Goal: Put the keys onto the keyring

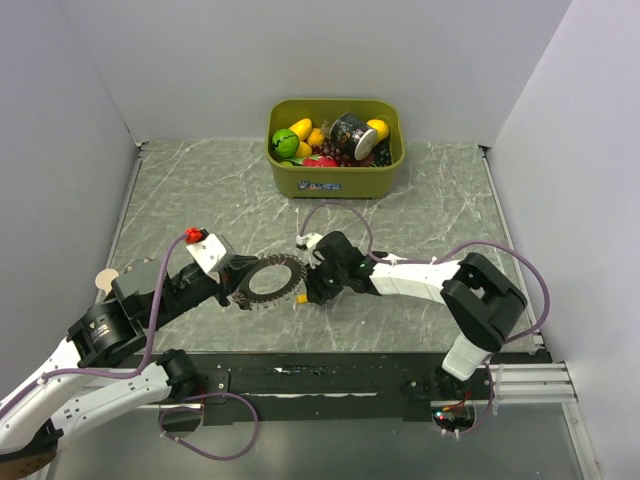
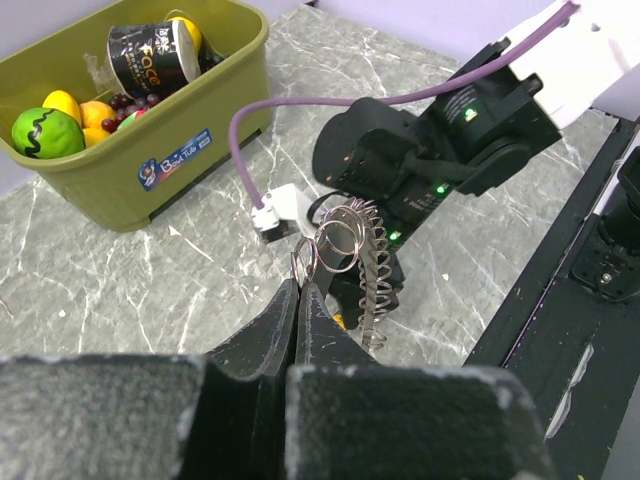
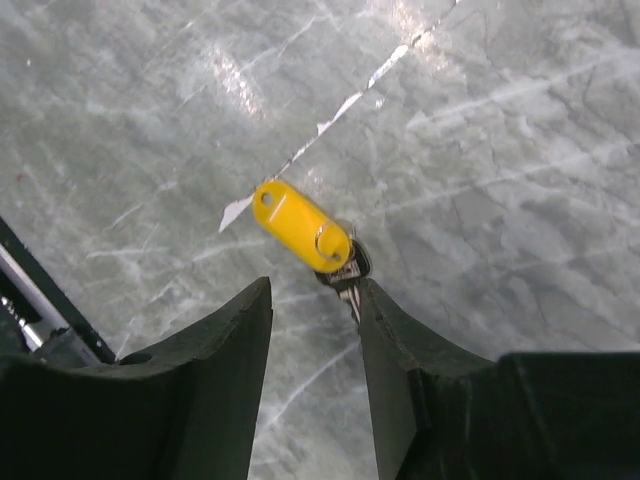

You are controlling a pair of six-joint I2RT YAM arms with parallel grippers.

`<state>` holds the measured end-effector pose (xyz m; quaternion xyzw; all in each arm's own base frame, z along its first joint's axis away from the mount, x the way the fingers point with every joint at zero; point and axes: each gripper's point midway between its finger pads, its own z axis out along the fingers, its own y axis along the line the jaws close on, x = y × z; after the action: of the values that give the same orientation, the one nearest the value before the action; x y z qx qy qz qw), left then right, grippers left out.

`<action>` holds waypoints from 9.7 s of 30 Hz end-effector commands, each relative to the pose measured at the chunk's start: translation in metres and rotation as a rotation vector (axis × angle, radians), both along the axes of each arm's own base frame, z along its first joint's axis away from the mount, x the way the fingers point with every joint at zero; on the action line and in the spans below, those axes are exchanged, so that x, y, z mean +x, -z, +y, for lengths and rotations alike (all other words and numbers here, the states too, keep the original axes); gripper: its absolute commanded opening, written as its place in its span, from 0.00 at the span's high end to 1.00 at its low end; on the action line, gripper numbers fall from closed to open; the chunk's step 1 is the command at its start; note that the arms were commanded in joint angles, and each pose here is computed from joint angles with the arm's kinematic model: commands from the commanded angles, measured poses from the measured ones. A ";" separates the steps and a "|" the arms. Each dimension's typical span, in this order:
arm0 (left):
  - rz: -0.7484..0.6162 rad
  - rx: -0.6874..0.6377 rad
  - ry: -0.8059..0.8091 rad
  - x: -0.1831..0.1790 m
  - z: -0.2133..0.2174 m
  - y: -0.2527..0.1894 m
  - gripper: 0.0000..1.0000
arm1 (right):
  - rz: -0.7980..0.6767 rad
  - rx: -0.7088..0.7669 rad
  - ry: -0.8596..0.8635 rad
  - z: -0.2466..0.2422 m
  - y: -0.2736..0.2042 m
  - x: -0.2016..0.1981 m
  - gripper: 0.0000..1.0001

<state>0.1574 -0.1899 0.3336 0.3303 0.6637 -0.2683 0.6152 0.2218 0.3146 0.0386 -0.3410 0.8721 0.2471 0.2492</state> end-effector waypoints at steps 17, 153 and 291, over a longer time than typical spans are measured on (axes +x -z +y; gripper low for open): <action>-0.054 -0.092 0.016 0.000 -0.005 -0.027 0.99 | -0.073 -0.108 0.025 0.020 0.007 0.017 0.58; -0.041 -0.073 0.017 0.001 -0.007 -0.017 0.99 | -0.144 -0.117 0.300 -0.015 -0.033 0.037 1.00; 0.018 0.071 0.104 0.010 -0.038 0.031 0.99 | -0.107 -0.136 0.299 -0.073 -0.026 -0.007 0.42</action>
<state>0.1634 -0.2268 0.2779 0.3980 0.6859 -0.2705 0.5459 0.2099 0.2453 0.0654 -0.2522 0.9072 0.1453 0.3038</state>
